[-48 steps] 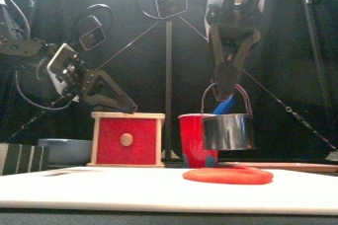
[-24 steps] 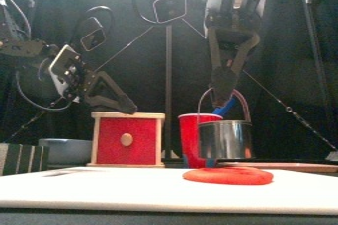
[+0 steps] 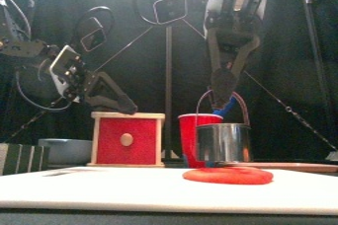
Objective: Get the cutter from the drawer then cut the dough then place the extra dough in the bowl
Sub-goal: Cut the dough
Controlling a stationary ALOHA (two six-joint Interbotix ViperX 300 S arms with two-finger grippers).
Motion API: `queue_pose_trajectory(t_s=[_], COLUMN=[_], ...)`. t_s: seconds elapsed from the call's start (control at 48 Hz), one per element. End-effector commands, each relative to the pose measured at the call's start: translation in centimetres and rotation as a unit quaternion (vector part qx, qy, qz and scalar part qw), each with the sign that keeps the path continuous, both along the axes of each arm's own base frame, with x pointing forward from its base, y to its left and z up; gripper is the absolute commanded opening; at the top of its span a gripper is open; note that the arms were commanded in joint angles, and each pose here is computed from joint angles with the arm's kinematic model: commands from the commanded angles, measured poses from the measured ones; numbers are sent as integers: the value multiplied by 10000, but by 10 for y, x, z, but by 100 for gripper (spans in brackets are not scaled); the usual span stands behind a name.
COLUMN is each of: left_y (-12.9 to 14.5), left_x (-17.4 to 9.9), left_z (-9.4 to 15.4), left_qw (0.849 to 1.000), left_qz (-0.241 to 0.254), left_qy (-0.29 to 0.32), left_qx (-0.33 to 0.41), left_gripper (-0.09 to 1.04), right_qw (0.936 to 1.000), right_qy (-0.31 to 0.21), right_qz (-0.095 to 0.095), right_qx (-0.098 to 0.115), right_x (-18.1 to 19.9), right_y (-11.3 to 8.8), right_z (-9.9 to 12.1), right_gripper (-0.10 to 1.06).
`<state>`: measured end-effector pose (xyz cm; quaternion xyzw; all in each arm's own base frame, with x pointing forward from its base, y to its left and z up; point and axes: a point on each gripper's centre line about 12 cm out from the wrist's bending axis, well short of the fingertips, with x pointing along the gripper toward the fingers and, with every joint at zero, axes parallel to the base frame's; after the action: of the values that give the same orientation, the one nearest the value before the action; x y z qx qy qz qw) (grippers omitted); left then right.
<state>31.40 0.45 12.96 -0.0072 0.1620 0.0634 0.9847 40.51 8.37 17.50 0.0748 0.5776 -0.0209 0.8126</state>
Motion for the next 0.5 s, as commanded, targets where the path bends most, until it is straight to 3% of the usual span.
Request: queue_pose_trajectory(t_s=[0.021,0.312,0.396,0.5], left_y=[1,1,0,1], left_x=[4,4,4,5], left_z=[6,6,6,7], left_qw=[9999,9999,9999,9999], left_qz=[15,15,1,9], left_qy=[-100,-100,-115,-123], left_qx=[-5,-5,-2,-2], left_gripper=[50,50,50,50], right_qw=[9999,10000,9999,9997], right_qy=[-146,-45,-88,-187], right_qz=[-9,-17,-10,-34], right_qx=[14,-68,-85,-135], right_x=[1,-1,0,2], right_y=[-2,-6,-7,-8], right_z=[9,1,3,5], right_gripper=[44,47,56,74])
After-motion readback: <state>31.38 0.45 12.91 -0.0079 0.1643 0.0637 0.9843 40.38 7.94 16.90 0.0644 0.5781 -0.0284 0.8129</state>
